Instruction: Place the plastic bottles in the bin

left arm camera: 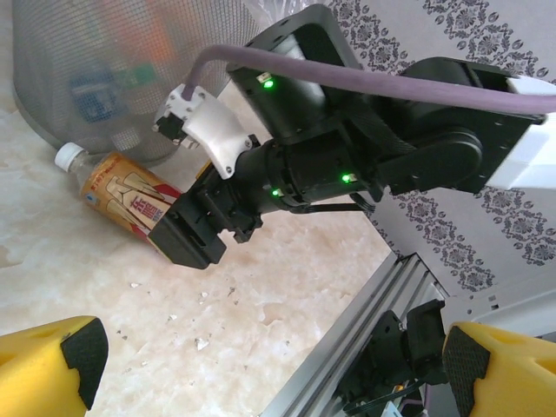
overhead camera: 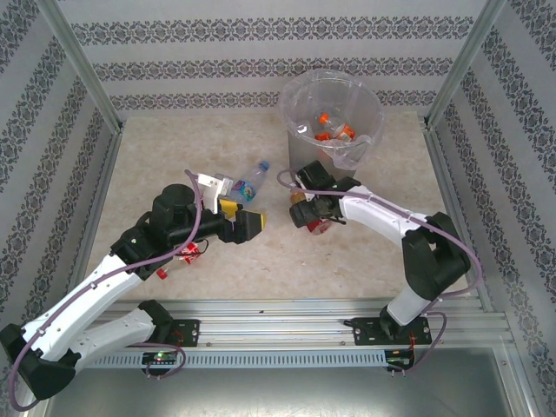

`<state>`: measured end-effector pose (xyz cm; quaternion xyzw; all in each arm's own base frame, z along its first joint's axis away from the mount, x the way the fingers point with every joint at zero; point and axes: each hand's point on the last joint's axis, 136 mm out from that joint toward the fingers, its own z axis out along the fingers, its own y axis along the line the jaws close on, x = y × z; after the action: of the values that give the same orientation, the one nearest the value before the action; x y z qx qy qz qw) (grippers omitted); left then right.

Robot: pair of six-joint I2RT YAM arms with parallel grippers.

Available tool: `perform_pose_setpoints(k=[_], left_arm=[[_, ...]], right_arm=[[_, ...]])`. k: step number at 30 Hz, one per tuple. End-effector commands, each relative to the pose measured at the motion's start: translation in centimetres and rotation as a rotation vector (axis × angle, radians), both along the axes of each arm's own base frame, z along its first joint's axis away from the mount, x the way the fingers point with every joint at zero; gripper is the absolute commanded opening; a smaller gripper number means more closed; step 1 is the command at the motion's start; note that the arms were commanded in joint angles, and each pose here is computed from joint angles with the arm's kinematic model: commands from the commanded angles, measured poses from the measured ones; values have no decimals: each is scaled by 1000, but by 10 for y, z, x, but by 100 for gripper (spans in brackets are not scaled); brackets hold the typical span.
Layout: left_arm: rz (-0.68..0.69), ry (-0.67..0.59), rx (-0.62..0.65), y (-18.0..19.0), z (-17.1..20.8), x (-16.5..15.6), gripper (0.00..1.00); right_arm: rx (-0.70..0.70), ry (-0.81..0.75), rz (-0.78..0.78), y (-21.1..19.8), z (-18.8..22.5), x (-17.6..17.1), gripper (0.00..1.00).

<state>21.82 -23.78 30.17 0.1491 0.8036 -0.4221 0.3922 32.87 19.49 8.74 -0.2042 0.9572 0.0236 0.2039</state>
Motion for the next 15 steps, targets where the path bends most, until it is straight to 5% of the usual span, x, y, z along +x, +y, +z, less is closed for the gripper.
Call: perform_pose_setpoints(k=[1, 15], left_arm=[[-2, -23, -6, 0, 4, -4, 100], [-4, -13, -6, -1, -2, -3, 100]], right_arm=[[-66, 21, 43, 1, -5, 0, 90], [-172, 69, 65, 4, -28, 3, 90]])
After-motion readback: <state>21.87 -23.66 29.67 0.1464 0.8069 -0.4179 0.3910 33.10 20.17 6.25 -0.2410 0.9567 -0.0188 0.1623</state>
